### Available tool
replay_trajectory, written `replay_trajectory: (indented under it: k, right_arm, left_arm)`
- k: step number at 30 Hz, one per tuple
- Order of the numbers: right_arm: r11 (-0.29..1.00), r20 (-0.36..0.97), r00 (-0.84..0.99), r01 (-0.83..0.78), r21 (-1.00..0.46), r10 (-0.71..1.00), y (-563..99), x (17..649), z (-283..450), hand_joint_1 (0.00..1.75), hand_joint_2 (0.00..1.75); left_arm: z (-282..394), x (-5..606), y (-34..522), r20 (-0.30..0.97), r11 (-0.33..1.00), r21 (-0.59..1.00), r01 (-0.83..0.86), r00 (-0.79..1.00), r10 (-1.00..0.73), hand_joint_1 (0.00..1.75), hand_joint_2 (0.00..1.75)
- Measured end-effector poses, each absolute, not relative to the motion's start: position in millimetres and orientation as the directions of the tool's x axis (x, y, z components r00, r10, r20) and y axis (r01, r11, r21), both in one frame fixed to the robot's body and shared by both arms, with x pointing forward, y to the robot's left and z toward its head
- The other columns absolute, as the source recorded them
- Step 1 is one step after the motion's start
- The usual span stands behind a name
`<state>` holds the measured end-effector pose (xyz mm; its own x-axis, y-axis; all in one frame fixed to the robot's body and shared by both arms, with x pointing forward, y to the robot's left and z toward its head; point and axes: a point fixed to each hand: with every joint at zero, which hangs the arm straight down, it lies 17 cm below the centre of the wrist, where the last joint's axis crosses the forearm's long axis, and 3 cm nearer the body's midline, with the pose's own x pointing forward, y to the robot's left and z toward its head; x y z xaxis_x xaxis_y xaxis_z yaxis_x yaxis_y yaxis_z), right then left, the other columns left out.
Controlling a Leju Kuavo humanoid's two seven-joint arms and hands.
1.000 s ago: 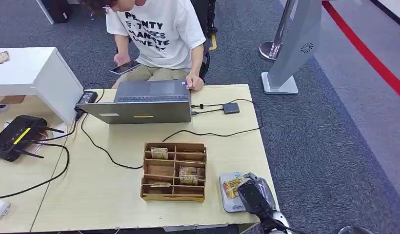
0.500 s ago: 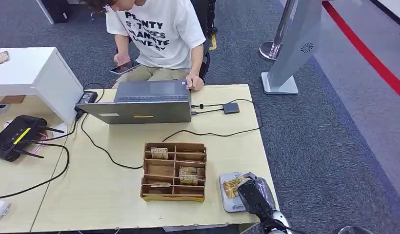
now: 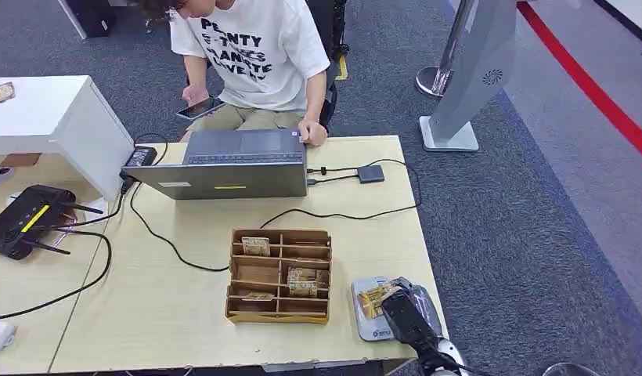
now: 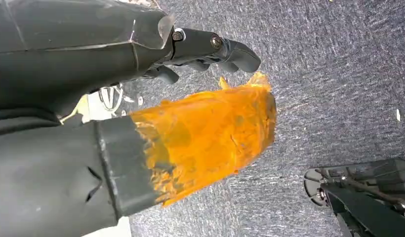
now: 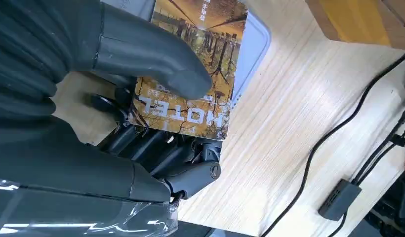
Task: Pass the card to the sensor for recognition and then transmit it.
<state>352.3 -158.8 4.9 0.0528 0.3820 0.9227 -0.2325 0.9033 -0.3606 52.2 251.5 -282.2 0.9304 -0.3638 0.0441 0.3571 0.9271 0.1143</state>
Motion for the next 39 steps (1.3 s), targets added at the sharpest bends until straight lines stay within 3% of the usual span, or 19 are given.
replay_trajectory:
  k: [23, 31, 39]
  right_arm:
    - [0.905, 0.921, 0.011, -0.192, -0.38, 0.389, -160, 352, 15, 1.75, 1.75]
    - [0.947, 0.923, -0.225, 0.01, -0.32, 0.314, -160, 355, 113, 1.75, 1.75]
    - [0.968, 0.895, -0.37, 0.097, -0.23, 0.25, -163, 347, 177, 1.75, 1.75]
  left_arm:
    - [-282, 52, 252, 0.044, 0.928, 0.118, 0.355, 0.931, -0.362, 0.0, 0.0]
    - [-282, 52, 252, 0.045, 0.935, 0.119, 0.334, 0.939, -0.341, 0.0, 0.0]
    - [-282, 52, 250, 0.047, 0.936, 0.116, 0.332, 0.94, -0.339, 0.0, 0.0]
